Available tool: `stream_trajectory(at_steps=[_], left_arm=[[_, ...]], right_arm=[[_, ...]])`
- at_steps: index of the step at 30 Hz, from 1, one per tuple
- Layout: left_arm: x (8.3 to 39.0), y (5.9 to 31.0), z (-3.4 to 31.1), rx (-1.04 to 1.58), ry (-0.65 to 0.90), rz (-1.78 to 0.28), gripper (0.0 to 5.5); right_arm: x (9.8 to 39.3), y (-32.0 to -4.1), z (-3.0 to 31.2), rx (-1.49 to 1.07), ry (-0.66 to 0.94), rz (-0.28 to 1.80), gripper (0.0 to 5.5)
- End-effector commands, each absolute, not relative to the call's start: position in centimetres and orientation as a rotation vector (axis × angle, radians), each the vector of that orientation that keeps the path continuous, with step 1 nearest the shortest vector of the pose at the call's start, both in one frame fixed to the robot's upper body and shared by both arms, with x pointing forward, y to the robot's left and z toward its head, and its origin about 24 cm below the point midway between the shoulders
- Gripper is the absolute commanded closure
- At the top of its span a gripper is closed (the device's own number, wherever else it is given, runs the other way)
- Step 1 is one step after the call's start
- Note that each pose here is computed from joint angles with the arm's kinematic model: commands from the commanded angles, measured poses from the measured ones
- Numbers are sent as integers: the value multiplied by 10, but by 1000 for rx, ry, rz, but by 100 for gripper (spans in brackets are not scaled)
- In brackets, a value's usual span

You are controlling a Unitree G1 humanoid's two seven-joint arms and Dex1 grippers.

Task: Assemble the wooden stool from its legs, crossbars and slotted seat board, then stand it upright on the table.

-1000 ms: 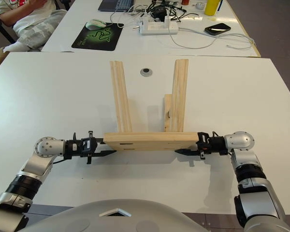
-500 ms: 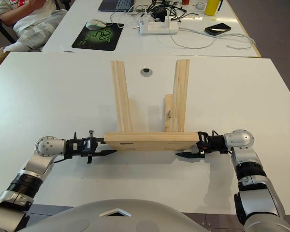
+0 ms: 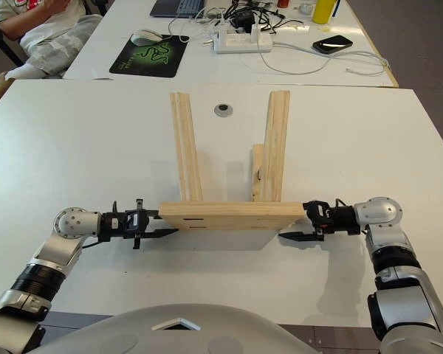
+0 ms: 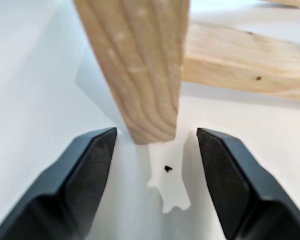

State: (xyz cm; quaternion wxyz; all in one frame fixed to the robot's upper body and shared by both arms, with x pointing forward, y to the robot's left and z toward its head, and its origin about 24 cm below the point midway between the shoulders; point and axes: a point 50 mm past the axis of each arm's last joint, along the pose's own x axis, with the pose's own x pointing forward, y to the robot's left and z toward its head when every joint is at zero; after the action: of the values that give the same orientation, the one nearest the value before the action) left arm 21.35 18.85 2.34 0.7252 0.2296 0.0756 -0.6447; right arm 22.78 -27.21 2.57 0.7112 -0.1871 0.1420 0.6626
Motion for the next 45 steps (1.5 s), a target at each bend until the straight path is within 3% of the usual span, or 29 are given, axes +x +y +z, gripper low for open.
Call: stream_trajectory(at_steps=[1,8,28,40,45], left_arm=[[214,192,21,531,201,-1432,416],[215,193,22,535,198,-1423,416],[203,193,38,473,197,-1428,416],[192,192,105,273,236,-1477,416],[189,189,131,-80,370,-1429,416]], right_arm=[[228,-271,26,-409,302,1473,312],[227,-274,27,-420,325,1477,416],[229,-264,41,-387,305,1541,419],[232,-253,106,-256,285,1642,419],[240,-244,154,-52,406,1659,419]])
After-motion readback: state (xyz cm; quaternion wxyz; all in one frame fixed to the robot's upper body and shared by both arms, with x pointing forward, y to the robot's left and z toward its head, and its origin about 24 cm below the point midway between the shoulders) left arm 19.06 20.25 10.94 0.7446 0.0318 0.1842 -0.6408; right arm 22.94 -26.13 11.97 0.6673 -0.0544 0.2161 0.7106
